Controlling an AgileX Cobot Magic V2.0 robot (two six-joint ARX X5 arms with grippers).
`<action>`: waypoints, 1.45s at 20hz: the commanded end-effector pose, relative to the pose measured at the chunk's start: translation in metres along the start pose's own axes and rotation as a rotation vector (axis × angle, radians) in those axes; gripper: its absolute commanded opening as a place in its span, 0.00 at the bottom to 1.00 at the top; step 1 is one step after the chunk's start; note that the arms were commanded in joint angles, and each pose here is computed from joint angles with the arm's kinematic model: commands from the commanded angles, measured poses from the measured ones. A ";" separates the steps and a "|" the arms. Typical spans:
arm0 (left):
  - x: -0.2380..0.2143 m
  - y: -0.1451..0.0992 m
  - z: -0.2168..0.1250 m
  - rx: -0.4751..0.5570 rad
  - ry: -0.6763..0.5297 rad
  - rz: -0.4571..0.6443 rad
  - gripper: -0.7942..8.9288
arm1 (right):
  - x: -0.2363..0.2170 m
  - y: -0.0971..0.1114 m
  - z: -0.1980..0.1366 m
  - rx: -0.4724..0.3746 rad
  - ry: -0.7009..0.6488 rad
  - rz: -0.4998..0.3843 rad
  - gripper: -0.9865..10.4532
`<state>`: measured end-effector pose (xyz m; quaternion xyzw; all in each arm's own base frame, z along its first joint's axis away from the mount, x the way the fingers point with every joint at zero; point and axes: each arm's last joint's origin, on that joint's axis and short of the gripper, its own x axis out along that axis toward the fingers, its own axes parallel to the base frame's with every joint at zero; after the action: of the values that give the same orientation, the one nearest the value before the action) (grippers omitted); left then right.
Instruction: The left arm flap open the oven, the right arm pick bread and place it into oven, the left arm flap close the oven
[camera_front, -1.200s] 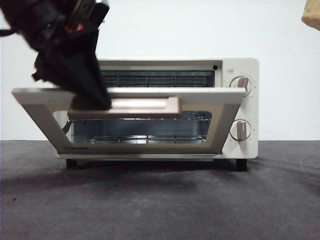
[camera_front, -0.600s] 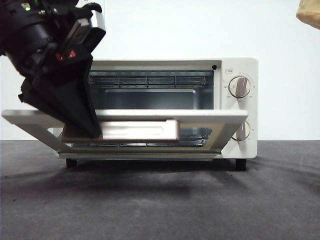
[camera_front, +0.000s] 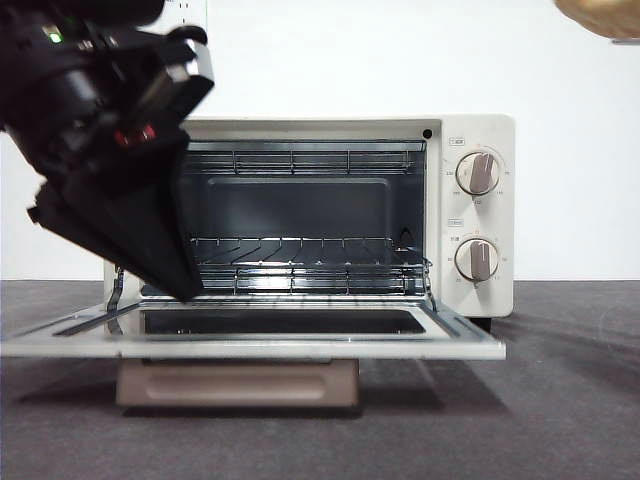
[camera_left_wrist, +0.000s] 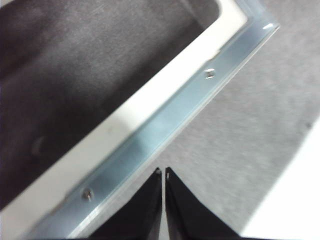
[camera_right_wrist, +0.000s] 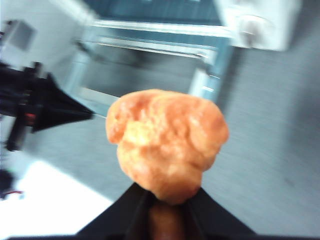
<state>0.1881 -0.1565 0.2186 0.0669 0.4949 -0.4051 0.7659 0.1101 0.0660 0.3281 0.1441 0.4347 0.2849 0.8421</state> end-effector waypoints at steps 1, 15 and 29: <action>-0.021 -0.009 0.000 -0.012 -0.060 -0.009 0.10 | 0.009 0.007 0.012 -0.033 0.001 0.072 0.12; -0.137 -0.046 -0.059 -0.070 -0.388 -0.021 0.10 | 0.165 0.030 0.056 0.005 0.020 0.150 0.12; -0.166 -0.053 -0.090 -0.099 -0.512 -0.016 0.10 | 0.225 0.014 0.073 0.118 -0.248 -0.007 0.12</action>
<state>0.0585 -0.0544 0.3186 -0.0746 0.3128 -0.3871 0.8642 0.2651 0.2095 0.2292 0.2181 0.3482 0.2350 0.8809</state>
